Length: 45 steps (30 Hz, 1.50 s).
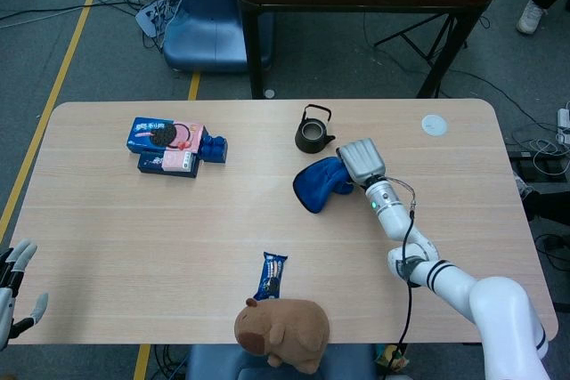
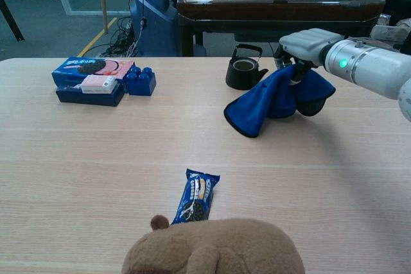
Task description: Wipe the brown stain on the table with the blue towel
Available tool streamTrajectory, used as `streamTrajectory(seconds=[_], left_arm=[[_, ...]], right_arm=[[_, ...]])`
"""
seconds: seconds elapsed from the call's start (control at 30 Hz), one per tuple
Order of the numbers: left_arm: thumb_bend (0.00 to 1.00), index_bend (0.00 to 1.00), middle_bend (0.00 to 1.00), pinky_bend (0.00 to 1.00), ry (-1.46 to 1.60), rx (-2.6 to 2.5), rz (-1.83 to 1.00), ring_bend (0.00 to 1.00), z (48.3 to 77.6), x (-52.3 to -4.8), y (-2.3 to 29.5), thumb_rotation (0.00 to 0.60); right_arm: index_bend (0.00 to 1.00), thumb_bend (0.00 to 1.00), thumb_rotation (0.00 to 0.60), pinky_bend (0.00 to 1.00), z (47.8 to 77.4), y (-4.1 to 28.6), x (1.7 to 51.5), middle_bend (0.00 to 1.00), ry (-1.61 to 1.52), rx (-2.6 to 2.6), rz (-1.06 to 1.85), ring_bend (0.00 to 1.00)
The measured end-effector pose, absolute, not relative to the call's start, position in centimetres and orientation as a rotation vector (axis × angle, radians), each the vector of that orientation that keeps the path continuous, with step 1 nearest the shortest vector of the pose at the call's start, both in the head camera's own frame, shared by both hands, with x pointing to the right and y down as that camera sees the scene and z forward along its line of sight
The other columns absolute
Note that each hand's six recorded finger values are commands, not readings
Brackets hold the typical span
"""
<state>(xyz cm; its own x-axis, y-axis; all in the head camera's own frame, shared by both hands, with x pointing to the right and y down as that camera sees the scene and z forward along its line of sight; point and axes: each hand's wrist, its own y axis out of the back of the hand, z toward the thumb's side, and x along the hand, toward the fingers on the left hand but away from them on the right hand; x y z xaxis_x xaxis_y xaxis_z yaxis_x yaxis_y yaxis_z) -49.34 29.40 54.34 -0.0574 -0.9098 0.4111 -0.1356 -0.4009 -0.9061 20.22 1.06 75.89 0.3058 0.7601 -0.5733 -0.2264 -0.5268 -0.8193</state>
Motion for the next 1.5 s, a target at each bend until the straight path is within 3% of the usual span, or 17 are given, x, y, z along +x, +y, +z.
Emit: streamTrajectory(seconds=[0.17, 0.4, 0.47, 0.5, 0.57, 0.6, 0.63, 0.73, 0.8, 0.97, 1.17, 1.5], left_arm=[[0.36, 0.07, 0.05, 0.05, 1.133, -1.574, -1.519, 0.04, 54.4, -49.2, 29.4, 0.600], [0.36, 0.07, 0.05, 0.05, 1.132, -1.571, -1.526, 0.04, 54.4, -49.2, 29.4, 0.600], [0.36, 0.07, 0.05, 0.05, 1.130, -1.573, -1.526, 0.04, 54.5, -49.1, 29.4, 0.600], [0.36, 0.07, 0.05, 0.05, 1.129, -1.573, -1.527, 0.04, 54.5, -49.0, 29.4, 0.600], [0.36, 0.07, 0.05, 0.05, 1.130, -1.571, -1.527, 0.04, 54.4, -49.0, 29.4, 0.600], [0.36, 0.07, 0.05, 0.05, 1.131, -1.570, -1.526, 0.04, 54.4, -49.0, 29.4, 0.600], [0.36, 0.07, 0.05, 0.05, 1.132, -1.570, -1.527, 0.04, 54.4, -49.0, 29.4, 0.600], [0.36, 0.07, 0.05, 0.05, 1.128, -1.573, -1.525, 0.04, 54.4, -48.9, 29.4, 0.600], [0.36, 0.07, 0.05, 0.05, 1.129, -1.575, -1.521, 0.04, 54.4, -48.9, 29.4, 0.600], [0.36, 0.07, 0.05, 0.05, 1.127, -1.577, -1.519, 0.04, 54.4, -48.8, 29.3, 0.600], [0.36, 0.07, 0.05, 0.05, 1.125, -1.575, -1.511, 0.04, 54.3, -48.7, 29.1, 0.600], [0.36, 0.07, 0.05, 0.05, 1.105, -1.594, -1.494, 0.04, 54.6, -48.0, 28.7, 0.600]], right_arm=[[0.62, 0.71, 0.600, 0.68, 74.2, 0.4, 22.9, 0.63, -0.556, -1.637, 1.391, 0.59], [0.62, 0.70, 0.600, 0.68, 74.7, 0.1, 25.0, 0.62, -0.564, -1.611, 1.461, 0.58], [0.59, 0.68, 0.600, 0.66, 75.0, 0.2, 25.5, 0.58, -0.549, -1.599, 1.482, 0.54], [0.53, 0.63, 0.600, 0.62, 75.2, 0.2, 25.9, 0.52, -0.540, -1.595, 1.501, 0.49], [0.30, 0.48, 0.600, 0.47, 75.7, 0.5, 26.2, 0.35, -0.525, -1.604, 1.529, 0.34], [0.14, 0.37, 0.600, 0.37, 76.0, 0.7, 26.5, 0.23, -0.516, -1.613, 1.550, 0.23], [0.05, 0.27, 0.600, 0.29, 76.1, 0.8, 26.7, 0.15, -0.512, -1.617, 1.564, 0.15], [0.00, 0.08, 0.600, 0.16, 76.1, 1.0, 27.0, 0.03, -0.520, -1.631, 1.583, 0.04], [0.00, 0.02, 0.600, 0.14, 75.6, 1.1, 26.9, 0.01, -0.538, -1.644, 1.571, 0.02], [0.00, 0.00, 0.600, 0.14, 74.1, 1.6, 27.1, 0.03, -0.583, -1.676, 1.526, 0.02], [0.00, 0.00, 0.600, 0.14, 71.1, 2.5, 28.6, 0.13, -0.638, -1.676, 1.470, 0.05], [0.00, 0.00, 0.600, 0.14, 66.4, 5.2, 33.2, 0.13, -0.679, -1.697, 1.472, 0.06]])
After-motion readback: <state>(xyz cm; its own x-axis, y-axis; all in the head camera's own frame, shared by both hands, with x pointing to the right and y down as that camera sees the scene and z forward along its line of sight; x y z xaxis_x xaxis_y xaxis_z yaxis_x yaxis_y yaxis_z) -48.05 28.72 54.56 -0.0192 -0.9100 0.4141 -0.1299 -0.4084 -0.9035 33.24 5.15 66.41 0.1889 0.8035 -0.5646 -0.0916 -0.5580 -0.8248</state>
